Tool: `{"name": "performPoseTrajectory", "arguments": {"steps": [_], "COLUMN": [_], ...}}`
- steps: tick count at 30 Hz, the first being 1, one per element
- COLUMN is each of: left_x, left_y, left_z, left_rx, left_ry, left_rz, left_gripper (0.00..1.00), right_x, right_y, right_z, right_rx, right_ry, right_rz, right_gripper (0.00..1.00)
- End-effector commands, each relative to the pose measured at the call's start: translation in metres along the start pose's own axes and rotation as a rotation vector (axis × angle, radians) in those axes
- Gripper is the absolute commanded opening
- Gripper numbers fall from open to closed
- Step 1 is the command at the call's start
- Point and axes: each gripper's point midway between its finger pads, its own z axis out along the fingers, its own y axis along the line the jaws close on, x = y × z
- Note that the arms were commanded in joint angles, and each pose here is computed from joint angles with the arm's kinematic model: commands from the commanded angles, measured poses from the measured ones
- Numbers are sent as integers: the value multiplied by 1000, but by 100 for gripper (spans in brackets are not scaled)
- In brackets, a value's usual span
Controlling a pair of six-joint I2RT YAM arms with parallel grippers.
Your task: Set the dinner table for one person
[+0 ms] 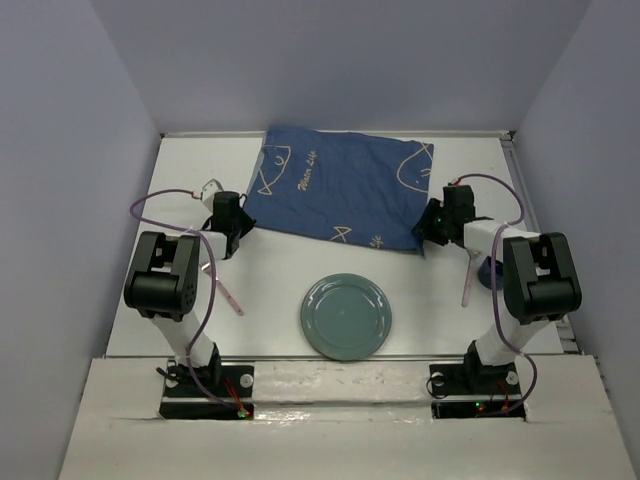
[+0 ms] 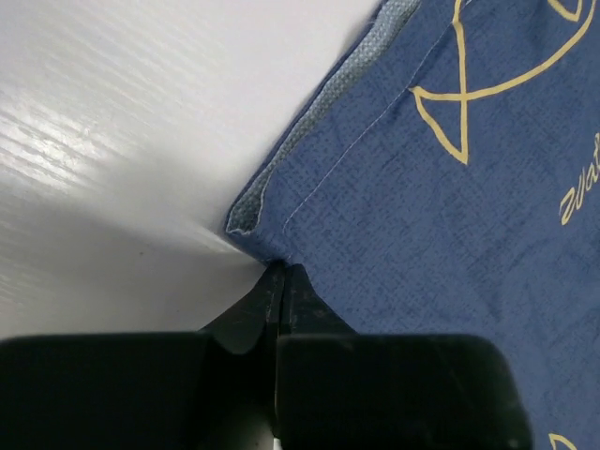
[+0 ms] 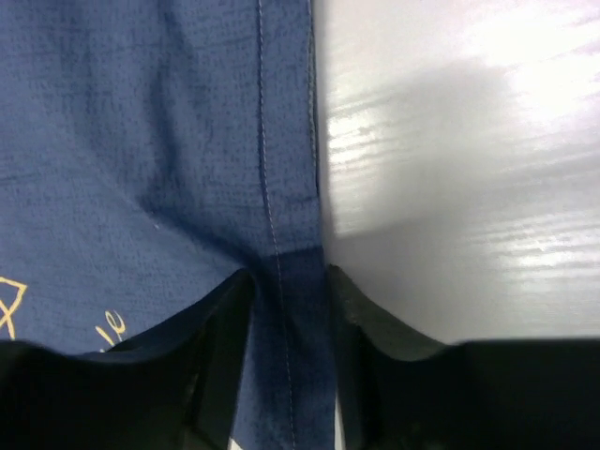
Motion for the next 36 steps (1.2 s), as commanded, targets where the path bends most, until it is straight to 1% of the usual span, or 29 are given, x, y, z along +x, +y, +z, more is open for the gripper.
{"name": "performPoseTrajectory", "arguments": {"steps": [1,2,3,4,5,7,8,9,10,12,13,14,15,17,20,21,26,27,32,34,36], "left_x": [-24,-22,-22,-26,-19,-19,-6,-3,6,12,8,20,15,28,35,33,41,42,51,51,54], "left_y": [-12,-8,-7,-9,-1,-2,7,10,17,24,22,33,29,34,34,32,31,32,35,33,35], "left_z": [-5,-7,-10,-16,-20,-32,-37,-41,-51,-63,-74,-80,-89,-98,-111,-116,-122,-123,-130,-134,-136], "left_rx": [57,52,52,63,56,83,78,78,80,83,107,98,128,146,175,188,208,209,226,243,244], "left_ry": [-66,-63,-66,-79,-78,-91,-69,-67,-63,-69,-89,-67,-88,-61,-54,-63,-36,-32,-18,-25,-18], "left_rz": [-42,-38,-37,-44,-46,-76,-76,-77,-64,-62,-74,-69,-75,-73,-65,-68,-56,-55,-57,-56,-52], "left_gripper": [0,0,0,0,0,0,0,0,0,0,0,0,0,0,0,0,0,0,0,0,0], "right_x": [-12,-12,-15,-18,-21,-28,-34,-37,-44,-46,-49,-45,-43,-40,-26,-14,-2,-5,11,5,0], "right_y": [9,7,6,6,5,3,4,4,-4,-11,-14,-17,-18,-20,-23,-29,-36,-35,-46,-48,-47], "right_z": [7,10,10,10,11,10,9,7,5,1,-3,-4,-5,-8,-15,-16,-33,-40,-55,-61,-65], "right_rx": [-31,-23,-13,-7,1,22,27,31,71,105,114,121,123,122,113,122,122,120,140,146,145], "right_ry": [-14,-14,-23,-34,-44,-69,-86,-94,-114,-127,-137,-133,-131,-129,-110,-92,-106,-128,-130,-158,-173], "right_rz": [6,5,5,3,3,-2,-8,-14,-13,-25,-21,-21,-18,-15,-6,-4,6,14,31,38,29], "right_gripper": [28,23,14,0,0,0,0,0,0,0,0,0,0,0,0,0,0,0,0,0,20]}}
